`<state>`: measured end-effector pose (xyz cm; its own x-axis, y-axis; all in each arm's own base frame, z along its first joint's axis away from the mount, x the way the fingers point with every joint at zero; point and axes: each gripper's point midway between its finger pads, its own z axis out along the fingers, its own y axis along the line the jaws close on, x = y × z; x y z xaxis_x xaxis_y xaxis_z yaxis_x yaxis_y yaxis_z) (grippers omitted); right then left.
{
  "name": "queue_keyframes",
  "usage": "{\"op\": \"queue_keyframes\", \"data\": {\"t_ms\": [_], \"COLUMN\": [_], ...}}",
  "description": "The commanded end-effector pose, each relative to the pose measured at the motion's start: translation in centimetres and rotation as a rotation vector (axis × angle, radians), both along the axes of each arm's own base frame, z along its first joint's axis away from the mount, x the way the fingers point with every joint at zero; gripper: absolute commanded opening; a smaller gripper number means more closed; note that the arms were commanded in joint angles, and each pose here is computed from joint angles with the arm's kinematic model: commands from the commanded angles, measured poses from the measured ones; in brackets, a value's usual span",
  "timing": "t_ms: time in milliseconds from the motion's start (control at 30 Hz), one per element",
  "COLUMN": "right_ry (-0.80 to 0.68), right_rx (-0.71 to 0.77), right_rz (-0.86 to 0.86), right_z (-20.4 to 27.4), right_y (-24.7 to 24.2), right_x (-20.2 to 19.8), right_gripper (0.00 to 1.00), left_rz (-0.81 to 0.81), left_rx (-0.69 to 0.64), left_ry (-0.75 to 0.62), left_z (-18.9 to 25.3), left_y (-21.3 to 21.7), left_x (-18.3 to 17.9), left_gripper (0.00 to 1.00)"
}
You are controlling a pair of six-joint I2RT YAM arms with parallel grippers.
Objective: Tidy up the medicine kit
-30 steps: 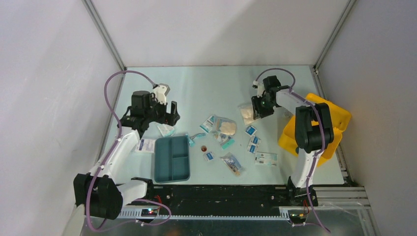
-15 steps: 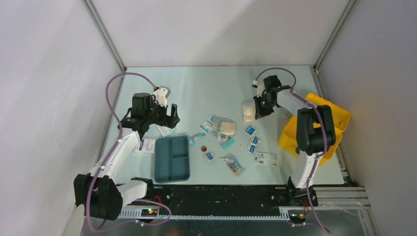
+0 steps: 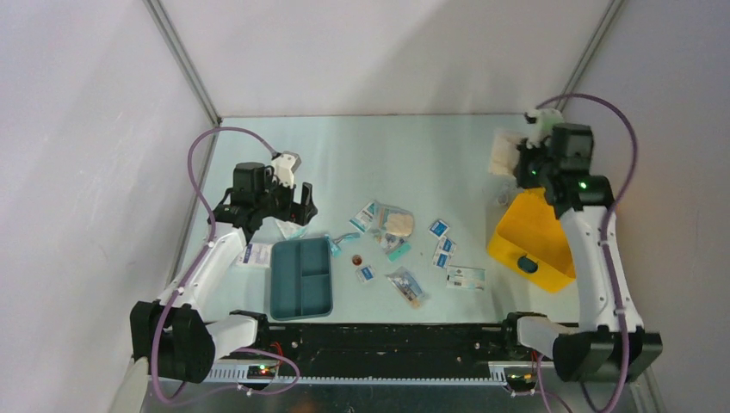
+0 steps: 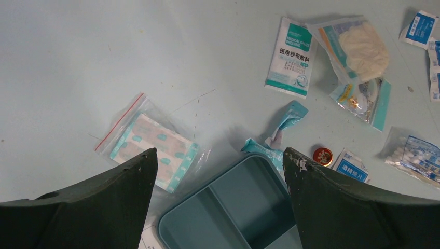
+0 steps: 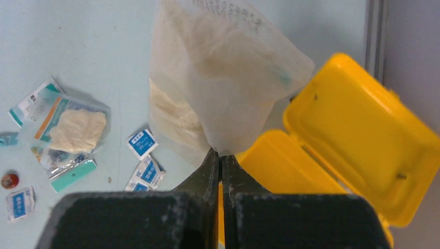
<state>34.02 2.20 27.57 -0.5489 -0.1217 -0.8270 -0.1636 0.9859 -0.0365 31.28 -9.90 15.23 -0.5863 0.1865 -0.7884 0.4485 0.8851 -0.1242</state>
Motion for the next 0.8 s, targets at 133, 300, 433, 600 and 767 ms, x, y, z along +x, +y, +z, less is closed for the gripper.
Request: {"op": "queue_keyframes", "data": {"t_ms": [133, 300, 433, 600, 767], "right_ry": [0.259, 0.231, 0.282, 0.415, 0.490], "right_rx": [0.176, 0.179, 0.176, 0.236, 0.261], "right_rz": [-0.264, -0.351, -0.388, -0.395, -0.422], "right_z": [-6.9, -7.1, -8.3, -11.1, -13.5], "right_y": [-5.4, -6.2, -6.9, -6.7, -7.2], "right_x": [-9.7, -11.5, -11.2, -10.3, -9.0], "right_gripper": [0.00, 0.00, 0.00, 0.00, 0.00], "left_rz": [-0.039, -0.034, -0.031, -0.024, -0.021], "left_rx": [-0.029, -0.026, -0.019, -0.001, 0.011], "left_ry": [-0.061, -0.061, -0.059, -0.057, -0.052], "left_z": [2.3, 2.3, 2.1, 1.7, 1.4], "left_y": [-1.0, -0.9, -0.7, -0.4, -0.3], "left_x": [0.7, 0.7, 0.7, 0.8, 1.0], "left_gripper": [0.95, 0.95, 0.95, 0.95, 0.95]}}
